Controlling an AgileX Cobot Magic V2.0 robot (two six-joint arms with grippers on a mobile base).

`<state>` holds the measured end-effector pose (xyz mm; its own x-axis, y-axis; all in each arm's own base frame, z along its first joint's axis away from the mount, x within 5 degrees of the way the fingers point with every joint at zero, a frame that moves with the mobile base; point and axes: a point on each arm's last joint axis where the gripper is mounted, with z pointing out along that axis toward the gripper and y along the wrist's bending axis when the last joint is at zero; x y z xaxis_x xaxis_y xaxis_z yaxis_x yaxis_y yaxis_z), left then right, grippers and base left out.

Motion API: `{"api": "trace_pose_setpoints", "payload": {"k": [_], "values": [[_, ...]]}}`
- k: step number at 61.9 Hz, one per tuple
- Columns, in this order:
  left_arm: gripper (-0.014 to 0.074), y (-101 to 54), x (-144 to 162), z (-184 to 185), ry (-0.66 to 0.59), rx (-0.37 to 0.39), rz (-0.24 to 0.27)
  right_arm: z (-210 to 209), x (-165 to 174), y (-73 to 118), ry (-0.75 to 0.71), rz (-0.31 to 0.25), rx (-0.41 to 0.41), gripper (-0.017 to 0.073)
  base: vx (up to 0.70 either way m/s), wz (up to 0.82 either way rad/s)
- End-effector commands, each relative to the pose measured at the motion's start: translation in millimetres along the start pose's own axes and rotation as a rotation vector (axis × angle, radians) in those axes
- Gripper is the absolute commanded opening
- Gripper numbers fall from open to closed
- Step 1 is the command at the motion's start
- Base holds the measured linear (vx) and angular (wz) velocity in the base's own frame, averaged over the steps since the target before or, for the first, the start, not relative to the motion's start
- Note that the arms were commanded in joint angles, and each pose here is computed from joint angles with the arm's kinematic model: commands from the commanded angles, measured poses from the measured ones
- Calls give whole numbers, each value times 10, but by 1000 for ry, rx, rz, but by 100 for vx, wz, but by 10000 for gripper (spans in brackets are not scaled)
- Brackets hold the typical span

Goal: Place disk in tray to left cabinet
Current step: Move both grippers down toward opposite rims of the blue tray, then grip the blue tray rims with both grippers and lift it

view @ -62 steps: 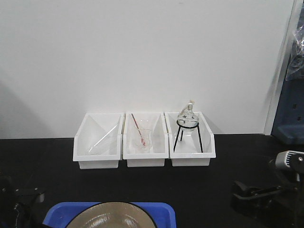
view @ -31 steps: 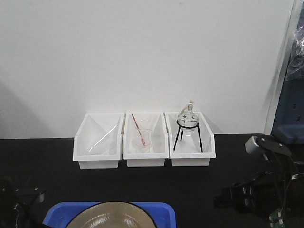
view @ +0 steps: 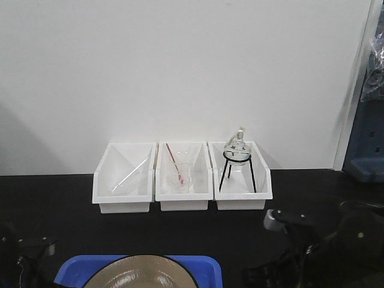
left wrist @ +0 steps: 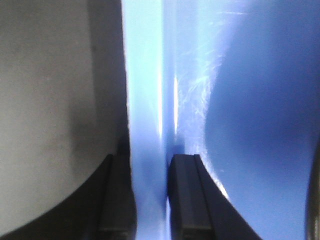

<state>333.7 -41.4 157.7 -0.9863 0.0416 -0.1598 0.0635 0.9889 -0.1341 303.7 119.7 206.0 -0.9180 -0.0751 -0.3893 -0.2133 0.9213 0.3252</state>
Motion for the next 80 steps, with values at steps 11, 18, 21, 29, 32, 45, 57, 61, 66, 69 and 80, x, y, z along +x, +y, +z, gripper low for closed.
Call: {"api": "trace_pose_setpoints", "payload": {"k": [11, 18, 21, 29, 32, 45, 57, 61, 66, 69, 80], "values": [[-6, -27, -83, -199, -89, 6, 0, 276, -84, 246, -79, 8, -26, 403, 0, 0], [-6, -27, -83, -199, -89, 6, 0, 433, -56, 296, -74, 25, -31, 391, 0, 0], [-6, -27, -83, -199, -89, 6, 0, 496, -44, 319, -71, 35, -34, 381, 0, 0], [-6, -27, -84, -199, -89, 6, 0, 629, -12, 381, -70, 54, -40, 354, 0, 0], [-6, -27, -85, -199, -90, 6, 0, 667, -4, 400, -65, 58, -43, 345, 0, 0], [-6, -26, -87, -199, -93, 5, 0, 814, -30, 497, -11, 54, -66, 282, 0, 0], [-6, -25, -87, -199, -93, 4, 2, 931, -22, 571, 24, 59, -77, 84, 0, 0], [-6, -25, -87, -199, -93, 4, 2, 963, -2, 560, 40, 60, -74, -3, 0, 0], [-6, -27, -86, -213, -96, 4, 2, 968, 12, 557, 54, 51, -72, -12, 0, 0], [-6, -29, -83, -230, -98, 5, 3, 958, 14, 558, 57, 42, -70, -8, 0, 0], [-4, -53, -90, -383, -124, 10, 2, 781, -66, 551, 26, 24, -76, -3, 0, 0]]}}
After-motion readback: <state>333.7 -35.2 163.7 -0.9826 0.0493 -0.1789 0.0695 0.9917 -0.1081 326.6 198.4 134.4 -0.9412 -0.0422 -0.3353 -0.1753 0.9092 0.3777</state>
